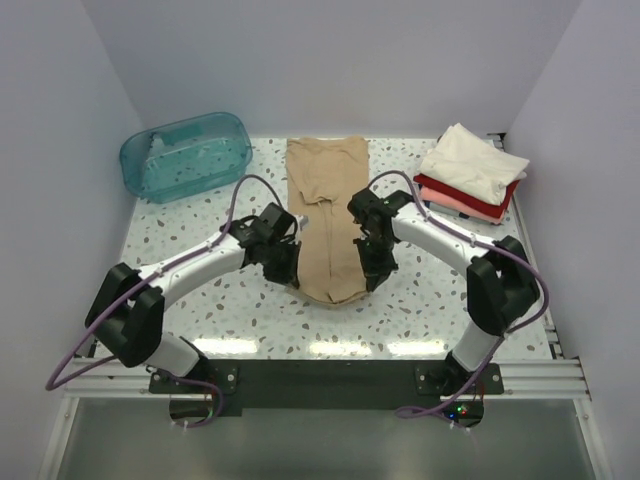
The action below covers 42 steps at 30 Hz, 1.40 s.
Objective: Fold and stack the t-shirts
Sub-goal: Fold the tshirt
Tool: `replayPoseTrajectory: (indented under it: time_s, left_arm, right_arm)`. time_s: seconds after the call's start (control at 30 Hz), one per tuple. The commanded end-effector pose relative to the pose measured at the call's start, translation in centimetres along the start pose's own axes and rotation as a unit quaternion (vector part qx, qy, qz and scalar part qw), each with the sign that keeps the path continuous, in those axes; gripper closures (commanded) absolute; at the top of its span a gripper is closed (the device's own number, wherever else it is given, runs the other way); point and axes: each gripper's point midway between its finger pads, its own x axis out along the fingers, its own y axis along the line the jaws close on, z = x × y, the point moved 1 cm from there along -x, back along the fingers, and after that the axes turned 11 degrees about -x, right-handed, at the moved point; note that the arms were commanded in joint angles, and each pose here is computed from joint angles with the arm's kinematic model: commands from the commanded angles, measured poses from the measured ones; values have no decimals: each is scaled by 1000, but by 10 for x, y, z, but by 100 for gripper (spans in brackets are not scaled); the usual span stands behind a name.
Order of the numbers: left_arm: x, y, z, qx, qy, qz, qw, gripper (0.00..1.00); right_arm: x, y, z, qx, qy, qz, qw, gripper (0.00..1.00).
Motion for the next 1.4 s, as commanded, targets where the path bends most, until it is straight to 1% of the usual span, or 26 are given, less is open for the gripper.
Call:
replayPoseTrajectory:
  time_s: [0.0, 0.07, 0.13, 0.17, 0.23, 0.27, 0.3, 0.37, 0.43, 0.47, 0.53, 0.57, 0.6, 0.73, 0.87, 0.93, 0.97, 1.0, 1.03, 1.17, 1.37]
  left_arm:
    - [-6, 5, 32, 15, -33, 22, 999, 100]
    - [-6, 6, 51, 14, -46, 25, 999, 100]
    - [-1, 13, 64, 7, -47, 32, 998, 100]
    - [-3, 10, 75, 6, -58, 29, 998, 100]
    - [2, 16, 87, -2, -58, 31, 998, 100]
    - [1, 12, 97, -2, -68, 23, 997, 100]
    - [7, 13, 100, -5, -61, 21, 998, 100]
    - [6, 12, 114, -3, -70, 18, 997, 100]
    - [13, 18, 121, -8, -66, 30, 997, 100]
    - [11, 17, 130, -9, -74, 30, 997, 100]
    - [16, 23, 138, -17, -74, 38, 996, 100]
    - [15, 21, 148, -18, -85, 34, 996, 100]
    - [21, 23, 151, -21, -80, 34, 996, 100]
    - [24, 26, 175, -29, -93, 38, 995, 100]
    - [25, 28, 203, -39, -123, 40, 991, 100]
    - [30, 33, 212, -51, -125, 38, 990, 100]
    - [29, 31, 220, -53, -132, 34, 989, 100]
    - [35, 35, 222, -60, -128, 35, 989, 100]
    - [33, 35, 230, -68, -135, 31, 988, 100]
    - [36, 38, 245, -81, -148, 20, 985, 100]
    - [43, 48, 255, -104, -151, 21, 983, 100]
  right_arm:
    - [-3, -9, 21, 4, -6, -13, 1000, 100]
    - [-7, -12, 36, 3, -18, -16, 1000, 100]
    - [-1, -16, 47, 8, -12, -23, 1000, 100]
    - [-3, -16, 56, 6, -20, -24, 1000, 100]
    - [3, -23, 66, 12, -13, -31, 999, 100]
    - [0, -23, 75, 13, -23, -29, 999, 100]
    - [5, -27, 80, 17, -17, -30, 999, 100]
    - [0, -29, 93, 14, -26, -28, 999, 100]
    - [6, -37, 102, 19, -20, -33, 999, 100]
    - [2, -39, 113, 18, -31, -34, 999, 100]
    - [1, -48, 121, 26, -31, -36, 999, 100]
    - [2, -50, 129, 26, -33, -34, 999, 100]
    - [1, -56, 133, 33, -34, -34, 998, 100]
    - [3, -69, 150, 41, -36, -31, 998, 100]
    - [1, -79, 174, 44, -55, -27, 997, 100]
    - [9, -84, 181, 47, -49, -26, 997, 100]
    - [5, -86, 188, 45, -59, -25, 997, 100]
    - [13, -90, 189, 49, -49, -26, 997, 100]
    - [9, -92, 197, 48, -60, -25, 997, 100]
    - [14, -97, 207, 51, -61, -18, 997, 100]
    - [23, -105, 216, 59, -64, -12, 996, 100]
